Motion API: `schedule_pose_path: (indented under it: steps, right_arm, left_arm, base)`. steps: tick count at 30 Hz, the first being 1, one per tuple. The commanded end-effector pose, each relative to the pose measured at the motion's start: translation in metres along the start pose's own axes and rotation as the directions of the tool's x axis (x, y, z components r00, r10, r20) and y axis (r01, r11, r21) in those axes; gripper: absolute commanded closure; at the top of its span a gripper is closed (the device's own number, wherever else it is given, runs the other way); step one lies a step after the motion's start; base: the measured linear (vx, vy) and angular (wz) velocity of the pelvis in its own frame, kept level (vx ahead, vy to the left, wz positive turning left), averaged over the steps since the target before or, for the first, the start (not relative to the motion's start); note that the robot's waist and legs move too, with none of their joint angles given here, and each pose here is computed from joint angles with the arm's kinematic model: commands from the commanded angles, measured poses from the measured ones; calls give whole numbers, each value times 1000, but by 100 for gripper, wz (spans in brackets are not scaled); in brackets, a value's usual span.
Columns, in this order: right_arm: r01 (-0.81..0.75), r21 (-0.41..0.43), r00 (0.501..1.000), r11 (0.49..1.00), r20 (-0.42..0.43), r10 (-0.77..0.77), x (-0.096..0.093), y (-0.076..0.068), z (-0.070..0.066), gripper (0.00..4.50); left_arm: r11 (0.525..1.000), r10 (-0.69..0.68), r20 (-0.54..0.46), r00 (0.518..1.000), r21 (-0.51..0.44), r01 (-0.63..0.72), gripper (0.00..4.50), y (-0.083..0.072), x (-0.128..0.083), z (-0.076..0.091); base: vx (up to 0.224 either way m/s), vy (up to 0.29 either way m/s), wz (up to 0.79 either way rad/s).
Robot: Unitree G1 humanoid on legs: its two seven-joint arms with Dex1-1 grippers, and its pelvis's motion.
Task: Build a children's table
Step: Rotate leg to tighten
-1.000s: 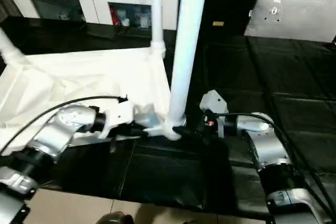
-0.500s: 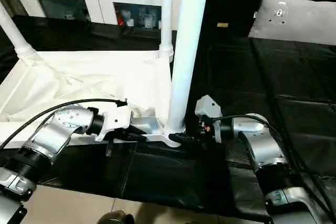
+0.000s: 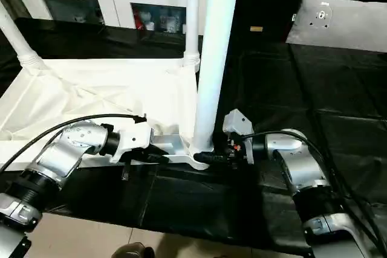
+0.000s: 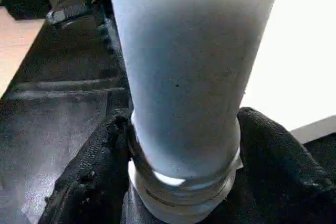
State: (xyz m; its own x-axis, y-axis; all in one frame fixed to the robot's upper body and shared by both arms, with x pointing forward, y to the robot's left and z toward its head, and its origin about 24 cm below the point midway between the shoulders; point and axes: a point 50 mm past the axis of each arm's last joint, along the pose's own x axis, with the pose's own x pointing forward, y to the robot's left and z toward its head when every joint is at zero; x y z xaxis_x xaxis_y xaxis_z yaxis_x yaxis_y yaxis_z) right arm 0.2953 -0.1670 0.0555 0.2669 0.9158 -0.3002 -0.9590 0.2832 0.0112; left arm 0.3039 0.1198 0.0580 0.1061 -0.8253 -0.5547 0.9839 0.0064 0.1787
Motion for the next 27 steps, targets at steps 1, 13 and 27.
schedule_pose_path:
  steps: [1,13,27]
  right_arm:
    - [7,40,1000,999,26,-8,11,5,0,182]
    - [630,306,765,713,-89,-638,67,-14,-14,183]
    - [677,311,708,667,-32,-705,62,-17,-9,58]
  left_arm:
    - [999,-9,-5,1000,-39,9,450,-5,12,-3]
    - [868,433,49,900,-292,-402,450,28,63,38]
    - [845,492,-12,870,-235,-481,450,28,74,44]
  base:
    - [0,0,0]
    - [0,0,0]
    - [0,0,0]
